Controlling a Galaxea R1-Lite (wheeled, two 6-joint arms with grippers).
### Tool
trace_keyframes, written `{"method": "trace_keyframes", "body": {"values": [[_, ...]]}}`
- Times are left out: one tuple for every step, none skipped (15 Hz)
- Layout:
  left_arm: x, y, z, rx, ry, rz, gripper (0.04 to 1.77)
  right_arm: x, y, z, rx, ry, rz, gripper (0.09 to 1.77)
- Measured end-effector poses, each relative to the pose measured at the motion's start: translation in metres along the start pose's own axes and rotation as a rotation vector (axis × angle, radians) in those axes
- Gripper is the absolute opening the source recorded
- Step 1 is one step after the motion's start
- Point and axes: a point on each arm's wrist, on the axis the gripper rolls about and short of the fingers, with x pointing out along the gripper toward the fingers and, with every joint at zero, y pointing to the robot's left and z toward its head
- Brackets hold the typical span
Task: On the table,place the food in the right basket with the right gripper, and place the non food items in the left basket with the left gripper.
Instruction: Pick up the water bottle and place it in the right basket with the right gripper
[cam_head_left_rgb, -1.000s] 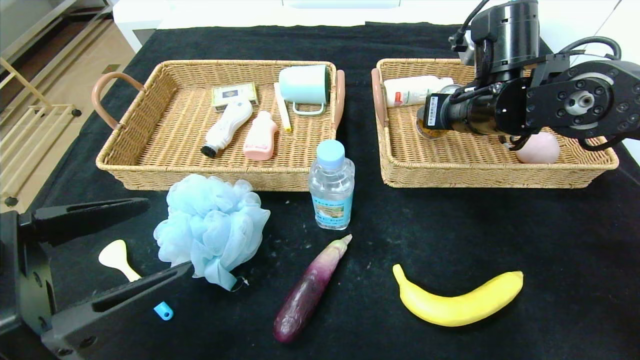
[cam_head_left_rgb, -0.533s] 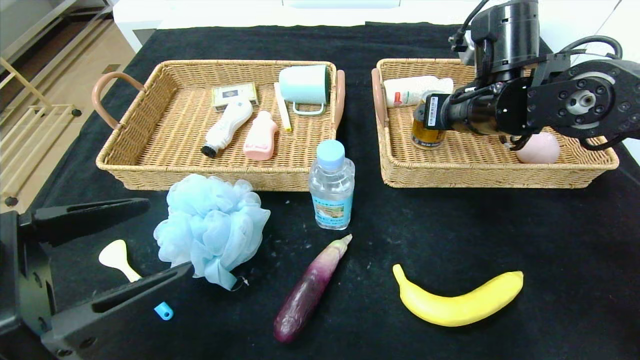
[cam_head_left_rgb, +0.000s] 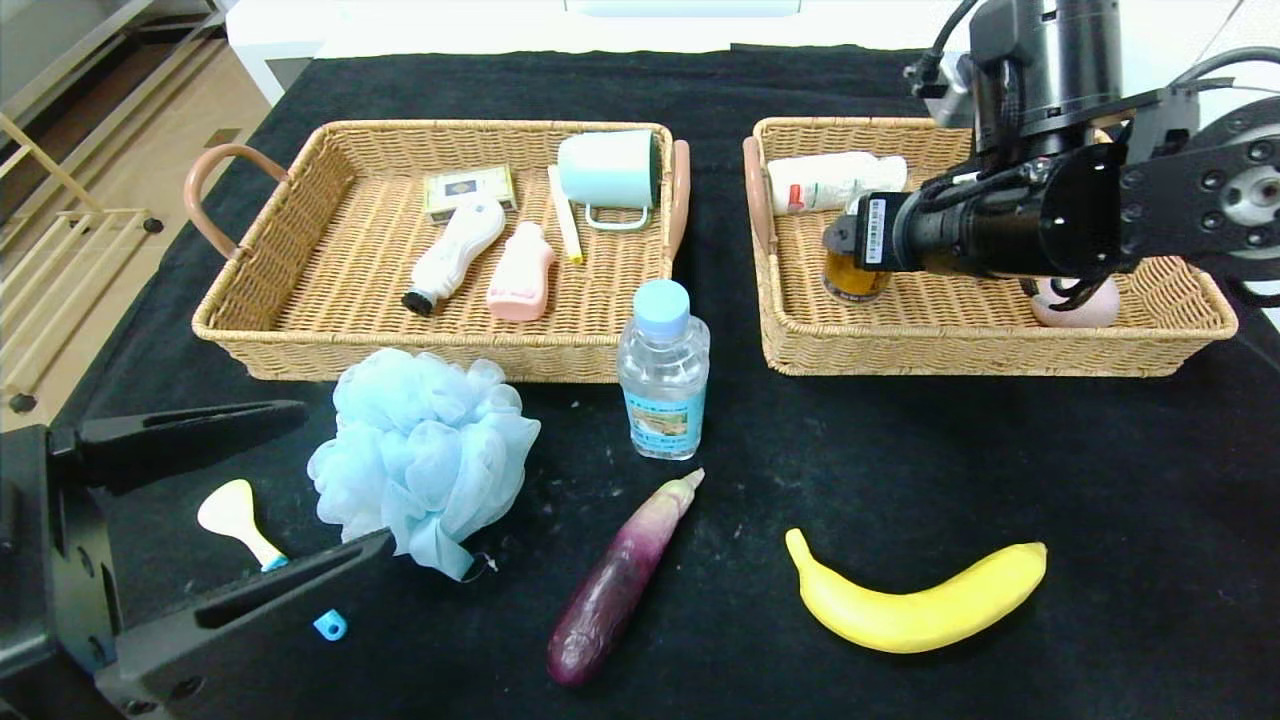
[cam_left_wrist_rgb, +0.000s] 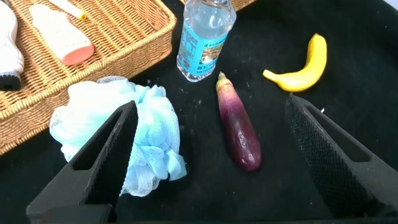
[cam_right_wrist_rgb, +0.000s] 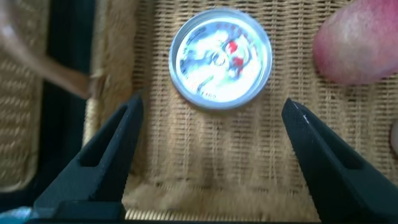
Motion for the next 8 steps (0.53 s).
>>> {"method": "trace_keyframes", "body": {"values": [[0.0,0.0,0.0,0.007,0.0,0.0,1.72,-0.009,0.001,-0.002,-0.007,0.007,0.011,1.64],[0.0,0.0,0.0,0.008,0.0,-0.001,1.72,-0.018,0.0,-0.005,-0.015,0.016,0.018,1.65],[0.0,0.0,-0.001,0.008,0.002,-0.001,1.72,-0.026,-0.001,-0.008,-0.023,0.024,0.024,1.66],[0.0,0.0,-0.001,0.009,0.002,0.0,1.72,-0.034,-0.004,-0.011,-0.03,0.033,0.028,1.66],[0.0,0.0,-0.001,0.01,0.0,0.0,1.72,-0.042,-0.007,-0.015,-0.038,0.045,0.031,1.67],[-0.001,0.0,0.0,0.011,-0.001,0.001,1.72,-0.051,-0.011,-0.02,-0.045,0.057,0.036,1.67],[-0.001,0.0,0.0,0.013,-0.001,0.001,1.72,-0.06,-0.014,-0.024,-0.053,0.068,0.045,1.68],[-0.001,-0.001,-0.001,0.02,0.0,0.0,1.72,-0.069,-0.017,-0.028,-0.058,0.079,0.063,1.68]]}}
